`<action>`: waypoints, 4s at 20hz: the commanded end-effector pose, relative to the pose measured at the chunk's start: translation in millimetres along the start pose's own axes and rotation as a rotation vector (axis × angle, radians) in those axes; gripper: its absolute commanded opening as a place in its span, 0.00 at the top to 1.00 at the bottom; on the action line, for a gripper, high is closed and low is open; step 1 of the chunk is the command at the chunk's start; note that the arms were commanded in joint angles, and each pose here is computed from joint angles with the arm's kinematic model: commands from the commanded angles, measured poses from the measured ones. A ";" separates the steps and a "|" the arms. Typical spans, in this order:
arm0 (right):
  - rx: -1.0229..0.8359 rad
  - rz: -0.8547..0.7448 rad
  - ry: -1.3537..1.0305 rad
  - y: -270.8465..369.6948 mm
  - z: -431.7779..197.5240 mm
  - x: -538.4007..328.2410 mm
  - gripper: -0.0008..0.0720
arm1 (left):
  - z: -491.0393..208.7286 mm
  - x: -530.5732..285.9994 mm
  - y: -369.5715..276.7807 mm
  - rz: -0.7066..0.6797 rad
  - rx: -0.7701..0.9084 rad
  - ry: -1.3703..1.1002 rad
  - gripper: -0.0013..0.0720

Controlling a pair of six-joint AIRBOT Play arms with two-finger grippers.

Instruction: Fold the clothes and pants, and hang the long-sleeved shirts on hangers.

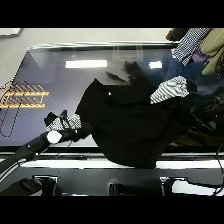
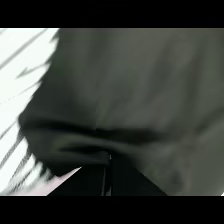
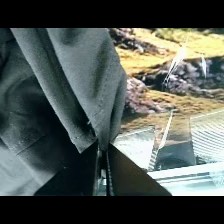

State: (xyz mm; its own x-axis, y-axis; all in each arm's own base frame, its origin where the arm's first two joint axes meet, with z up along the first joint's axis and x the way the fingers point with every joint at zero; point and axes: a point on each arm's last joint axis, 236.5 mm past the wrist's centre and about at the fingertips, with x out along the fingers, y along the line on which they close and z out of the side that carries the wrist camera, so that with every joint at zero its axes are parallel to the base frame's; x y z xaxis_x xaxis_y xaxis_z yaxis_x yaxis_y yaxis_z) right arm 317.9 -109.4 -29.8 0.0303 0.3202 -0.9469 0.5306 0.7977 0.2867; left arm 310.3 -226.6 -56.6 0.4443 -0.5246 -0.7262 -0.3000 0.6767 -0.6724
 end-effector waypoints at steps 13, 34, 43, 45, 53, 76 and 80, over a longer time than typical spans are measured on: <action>0.019 0.161 -0.017 27.6 -131.9 27.7 0.94 | 232.6 -9.2 -18.4 0.126 0.195 -0.122 0.41; -0.017 0.169 -0.104 24.5 -136.2 42.7 0.94 | -68.7 -7.5 54.2 0.183 0.154 0.382 0.24; -0.123 0.746 -0.536 156.7 -56.1 -87.0 0.94 | 53.9 -54.2 -82.6 0.062 0.495 0.079 0.95; -0.208 0.751 -0.760 174.4 -29.8 -168.2 0.94 | 107.0 -99.8 -144.7 0.005 0.589 -0.102 0.95; -0.684 0.654 -1.577 244.6 -136.3 -488.0 0.94 | 142.7 -349.0 -327.9 -0.347 0.775 -0.615 0.95; -0.454 0.817 -1.084 296.4 55.5 -347.9 0.94 | 206.6 -189.7 -240.7 -0.062 0.474 -0.468 0.95; -0.465 0.649 -0.867 328.1 129.1 -186.4 0.94 | 253.8 -62.5 -205.2 -0.008 0.429 -0.441 0.95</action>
State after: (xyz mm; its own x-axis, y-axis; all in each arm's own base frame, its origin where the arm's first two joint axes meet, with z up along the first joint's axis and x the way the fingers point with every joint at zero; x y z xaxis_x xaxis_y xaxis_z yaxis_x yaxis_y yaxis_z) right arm 545.4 -9.6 327.0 0.9136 0.3678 -0.1735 -0.1908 0.7644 0.6158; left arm 501.3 -190.1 233.3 0.7787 -0.3475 -0.5224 0.0631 0.8717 -0.4859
